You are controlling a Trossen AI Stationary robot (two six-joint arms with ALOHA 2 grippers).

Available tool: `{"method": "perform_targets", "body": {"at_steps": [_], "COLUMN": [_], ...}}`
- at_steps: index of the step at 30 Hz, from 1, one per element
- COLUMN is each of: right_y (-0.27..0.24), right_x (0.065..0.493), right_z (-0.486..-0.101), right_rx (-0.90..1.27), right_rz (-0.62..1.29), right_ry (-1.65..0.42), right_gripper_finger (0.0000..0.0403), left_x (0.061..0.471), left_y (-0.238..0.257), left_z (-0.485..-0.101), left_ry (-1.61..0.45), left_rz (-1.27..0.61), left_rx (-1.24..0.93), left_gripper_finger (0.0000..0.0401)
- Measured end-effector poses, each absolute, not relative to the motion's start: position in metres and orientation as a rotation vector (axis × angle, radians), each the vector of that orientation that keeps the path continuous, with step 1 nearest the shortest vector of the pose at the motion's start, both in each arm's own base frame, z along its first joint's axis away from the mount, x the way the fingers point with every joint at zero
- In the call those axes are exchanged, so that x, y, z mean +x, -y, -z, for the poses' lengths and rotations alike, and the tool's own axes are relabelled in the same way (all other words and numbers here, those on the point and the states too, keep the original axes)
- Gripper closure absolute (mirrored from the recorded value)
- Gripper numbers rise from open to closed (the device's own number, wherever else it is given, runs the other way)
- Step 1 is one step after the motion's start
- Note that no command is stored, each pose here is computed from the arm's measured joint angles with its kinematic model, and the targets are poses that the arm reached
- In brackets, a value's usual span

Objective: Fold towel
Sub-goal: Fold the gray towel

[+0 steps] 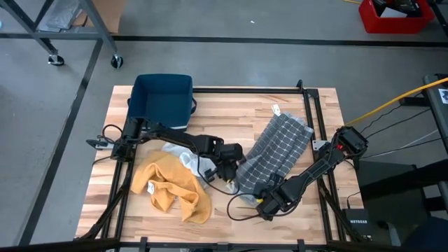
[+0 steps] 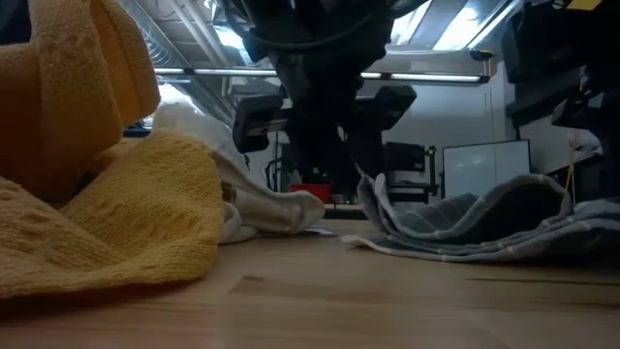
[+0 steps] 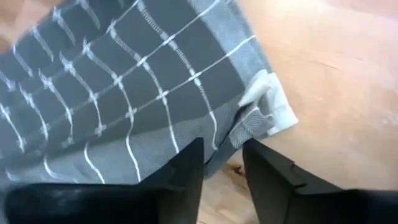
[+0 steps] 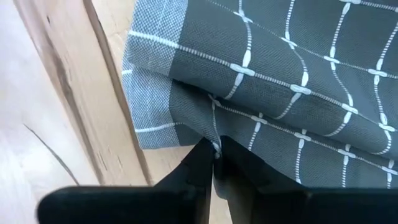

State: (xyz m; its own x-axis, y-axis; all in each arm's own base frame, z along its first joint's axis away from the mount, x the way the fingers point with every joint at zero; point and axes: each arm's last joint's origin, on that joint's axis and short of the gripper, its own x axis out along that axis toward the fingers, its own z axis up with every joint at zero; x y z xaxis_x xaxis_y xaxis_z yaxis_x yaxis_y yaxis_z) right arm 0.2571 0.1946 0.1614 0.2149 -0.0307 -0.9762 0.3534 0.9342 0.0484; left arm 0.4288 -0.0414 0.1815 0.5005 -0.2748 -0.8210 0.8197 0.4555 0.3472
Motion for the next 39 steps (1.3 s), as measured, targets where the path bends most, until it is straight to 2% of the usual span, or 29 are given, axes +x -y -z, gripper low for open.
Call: {"method": "perform_targets", "body": {"at_steps": [6, 11, 18, 26, 39], "right_y": [-0.195, -0.195, -0.196, -0.195, -0.196], "right_x": [0.257, 0.257, 0.257, 0.257, 0.260], "right_z": [-0.161, -0.161, -0.162, -0.162, -0.162], "right_rx": [0.284, 0.296, 0.267, 0.258, 0.248], "right_rz": [0.271, 0.255, 0.212, 0.213, 0.227], "right_ry": [-1.332, -1.351, -1.367, -1.362, -1.309], "right_gripper_finger": [0.0378, 0.0383, 0.0383, 0.0384, 0.0384], "left_x": [0.433, 0.433, 0.428, 0.438, 0.443], "left_y": [0.045, 0.044, 0.046, 0.058, 0.061], "left_z": [-0.171, -0.157, -0.151, -0.149, -0.143], "left_ry": [-0.713, -0.763, -0.819, -0.665, -0.570], "left_rz": [0.796, 0.833, 0.885, 0.896, 0.944], "left_rx": [1.014, 1.112, 1.154, 1.151, 1.172], "left_gripper_finger": [0.0247, 0.0230, 0.0230, 0.0231, 0.0235]}}
